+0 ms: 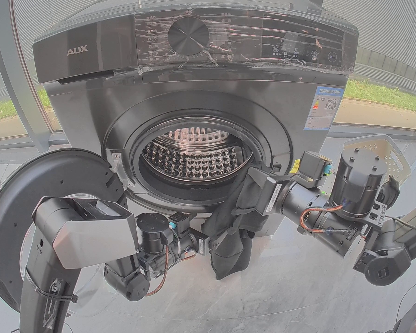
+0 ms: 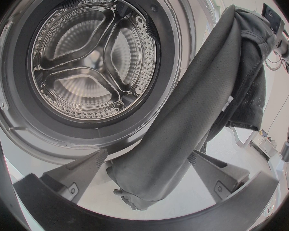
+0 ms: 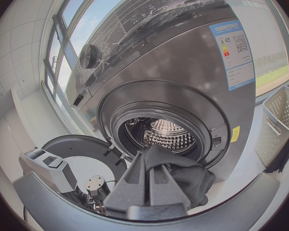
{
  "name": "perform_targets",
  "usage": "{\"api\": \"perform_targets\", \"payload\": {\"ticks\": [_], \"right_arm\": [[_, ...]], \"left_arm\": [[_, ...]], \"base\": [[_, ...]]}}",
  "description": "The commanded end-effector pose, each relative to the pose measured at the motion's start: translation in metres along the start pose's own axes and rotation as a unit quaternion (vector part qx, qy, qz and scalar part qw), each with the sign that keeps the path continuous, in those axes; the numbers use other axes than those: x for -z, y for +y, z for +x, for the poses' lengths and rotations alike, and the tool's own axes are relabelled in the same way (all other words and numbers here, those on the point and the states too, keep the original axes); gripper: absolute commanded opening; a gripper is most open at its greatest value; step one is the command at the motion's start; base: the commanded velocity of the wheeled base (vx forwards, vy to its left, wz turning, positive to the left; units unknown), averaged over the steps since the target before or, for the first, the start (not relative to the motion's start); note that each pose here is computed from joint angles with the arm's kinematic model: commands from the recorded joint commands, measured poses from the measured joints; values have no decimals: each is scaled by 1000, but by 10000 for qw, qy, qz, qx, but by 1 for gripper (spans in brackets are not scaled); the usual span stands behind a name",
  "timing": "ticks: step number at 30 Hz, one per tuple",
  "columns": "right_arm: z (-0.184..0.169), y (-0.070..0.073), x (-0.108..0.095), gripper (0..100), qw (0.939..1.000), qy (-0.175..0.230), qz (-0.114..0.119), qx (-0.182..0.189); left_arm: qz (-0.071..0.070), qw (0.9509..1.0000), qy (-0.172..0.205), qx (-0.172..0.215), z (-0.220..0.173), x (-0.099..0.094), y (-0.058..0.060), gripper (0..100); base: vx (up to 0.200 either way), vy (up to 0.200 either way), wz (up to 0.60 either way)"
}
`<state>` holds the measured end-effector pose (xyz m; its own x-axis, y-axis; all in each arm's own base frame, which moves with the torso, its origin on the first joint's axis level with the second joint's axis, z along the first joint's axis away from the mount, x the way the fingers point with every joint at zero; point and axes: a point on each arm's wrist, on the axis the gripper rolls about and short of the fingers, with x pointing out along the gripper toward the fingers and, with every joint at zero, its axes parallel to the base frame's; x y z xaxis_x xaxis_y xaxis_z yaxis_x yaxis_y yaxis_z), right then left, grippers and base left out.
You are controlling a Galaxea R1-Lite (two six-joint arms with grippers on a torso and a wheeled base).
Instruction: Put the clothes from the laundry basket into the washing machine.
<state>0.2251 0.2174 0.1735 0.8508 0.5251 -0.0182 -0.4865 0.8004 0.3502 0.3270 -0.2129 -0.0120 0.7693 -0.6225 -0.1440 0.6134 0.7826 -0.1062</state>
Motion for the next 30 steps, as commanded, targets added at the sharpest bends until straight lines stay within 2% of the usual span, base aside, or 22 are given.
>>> {"api": "perform_targets", "payload": {"ticks": [1,8,14,23,30], "right_arm": [[1,-3,-1,0,10000,-27,1,68],[6,-4,1,0,9999,-17,-12,104],[8,-5,2,0,9999,-6,-7,117],[7,-5,3,0,9999,13,-13,132],[7,-5,3,0,9999,3,-11,136]], "left_arm": [[-3,10000,80,18,-6,1,-1,100],[20,9989,173,432,-26,-12,-14,100],[28,9973,290,680,-29,-9,-24,100],[41,9971,182,736,-17,-6,-26,100],[25,9977,189,651,-5,5,-21,100]], "base": [[0,0,0],[0,0,0],[0,0,0],[0,0,0],[0,0,0]]}}
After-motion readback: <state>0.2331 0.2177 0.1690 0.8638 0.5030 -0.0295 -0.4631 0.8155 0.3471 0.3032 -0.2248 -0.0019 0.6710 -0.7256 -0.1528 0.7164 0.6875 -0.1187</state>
